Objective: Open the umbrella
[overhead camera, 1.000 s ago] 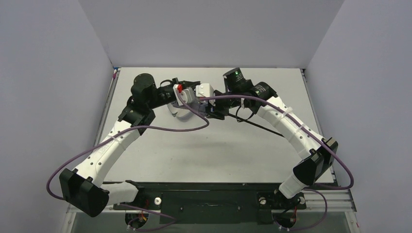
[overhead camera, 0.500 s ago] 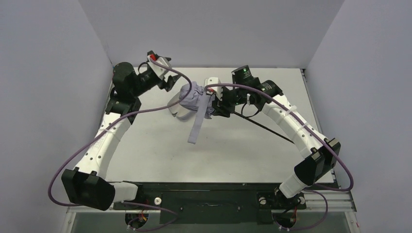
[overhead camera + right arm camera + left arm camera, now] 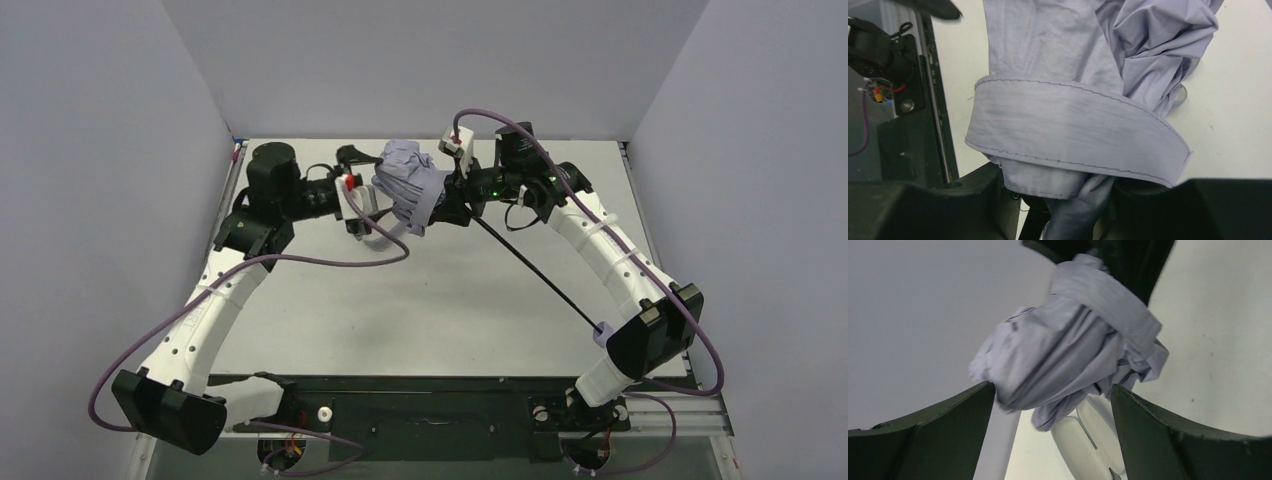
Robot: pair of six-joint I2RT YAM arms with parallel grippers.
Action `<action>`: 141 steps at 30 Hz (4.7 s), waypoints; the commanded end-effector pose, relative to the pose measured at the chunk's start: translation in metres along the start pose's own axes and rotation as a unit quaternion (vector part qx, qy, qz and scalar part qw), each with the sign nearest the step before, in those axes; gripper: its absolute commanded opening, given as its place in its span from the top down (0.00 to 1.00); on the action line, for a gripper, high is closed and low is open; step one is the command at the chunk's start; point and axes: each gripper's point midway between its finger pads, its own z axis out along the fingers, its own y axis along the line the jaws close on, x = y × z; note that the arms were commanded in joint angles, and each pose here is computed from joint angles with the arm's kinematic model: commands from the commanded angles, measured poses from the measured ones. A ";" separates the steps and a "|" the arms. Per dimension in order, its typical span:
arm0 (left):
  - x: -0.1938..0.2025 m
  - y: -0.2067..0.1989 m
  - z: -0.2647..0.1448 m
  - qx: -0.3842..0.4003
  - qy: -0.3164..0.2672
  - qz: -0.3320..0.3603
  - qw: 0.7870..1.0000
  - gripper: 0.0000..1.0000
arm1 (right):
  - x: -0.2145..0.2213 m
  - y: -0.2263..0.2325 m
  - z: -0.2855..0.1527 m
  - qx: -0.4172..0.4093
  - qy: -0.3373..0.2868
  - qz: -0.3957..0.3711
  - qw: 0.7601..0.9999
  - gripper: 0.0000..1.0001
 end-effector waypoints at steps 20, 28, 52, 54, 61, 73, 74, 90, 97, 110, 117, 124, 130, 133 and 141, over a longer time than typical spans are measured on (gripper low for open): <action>0.001 -0.038 0.061 0.060 -0.009 0.360 0.931 0.03 | -0.031 0.032 0.008 -0.089 -0.048 0.033 0.994 1.00; 0.014 -0.064 0.077 0.113 -0.033 0.399 0.909 0.02 | -0.037 0.034 0.011 -0.098 -0.049 0.015 0.994 1.00; 0.073 -0.045 0.069 0.048 0.087 0.114 0.988 1.00 | -0.206 -0.024 -0.115 0.138 -0.325 -0.016 0.935 0.40; 0.083 -0.034 0.073 0.017 0.100 0.053 0.993 1.00 | -0.228 -0.018 -0.136 0.147 -0.373 -0.021 0.916 0.40; 0.078 0.047 0.074 -0.108 0.054 -0.233 0.965 1.00 | -0.209 -0.022 -0.163 0.212 -0.418 0.045 0.882 0.38; -0.012 0.048 0.087 -0.028 -0.151 -0.403 0.902 1.00 | -0.169 -0.081 -0.161 0.325 -0.415 0.115 0.842 0.36; -0.017 0.043 0.089 -0.016 -0.156 -0.414 0.897 1.00 | -0.173 -0.084 -0.156 0.316 -0.419 0.113 0.844 0.33; -0.055 0.011 0.095 0.065 -0.201 -0.389 0.896 1.00 | -0.219 -0.069 -0.111 0.131 -0.450 0.137 0.873 0.38; -0.063 0.004 0.095 0.079 -0.208 -0.371 0.902 1.00 | -0.214 -0.077 -0.102 0.134 -0.435 0.138 0.880 0.71; 0.013 0.031 0.087 -0.020 -0.111 -0.467 0.877 0.00 | -0.185 -0.111 -0.125 0.238 -0.415 0.122 0.870 1.00; 0.099 0.082 0.034 -0.189 -0.048 -0.523 0.830 0.03 | -0.130 -0.159 -0.155 0.345 -0.387 0.136 0.844 1.00; 0.131 0.082 0.010 -0.246 -0.003 -0.491 0.836 0.03 | -0.132 -0.156 -0.158 0.399 -0.357 0.052 0.843 1.00; 0.118 0.077 0.014 -0.222 -0.015 -0.473 0.852 0.03 | -0.133 -0.104 -0.110 0.361 -0.313 -0.039 0.877 1.00; 0.114 0.075 0.012 -0.222 -0.013 -0.465 0.857 0.03 | -0.120 -0.121 -0.122 0.394 -0.292 -0.052 0.870 1.00; 0.114 0.073 0.008 -0.221 -0.005 -0.441 0.870 0.03 | -0.138 -0.153 -0.157 0.458 -0.313 -0.074 0.829 1.00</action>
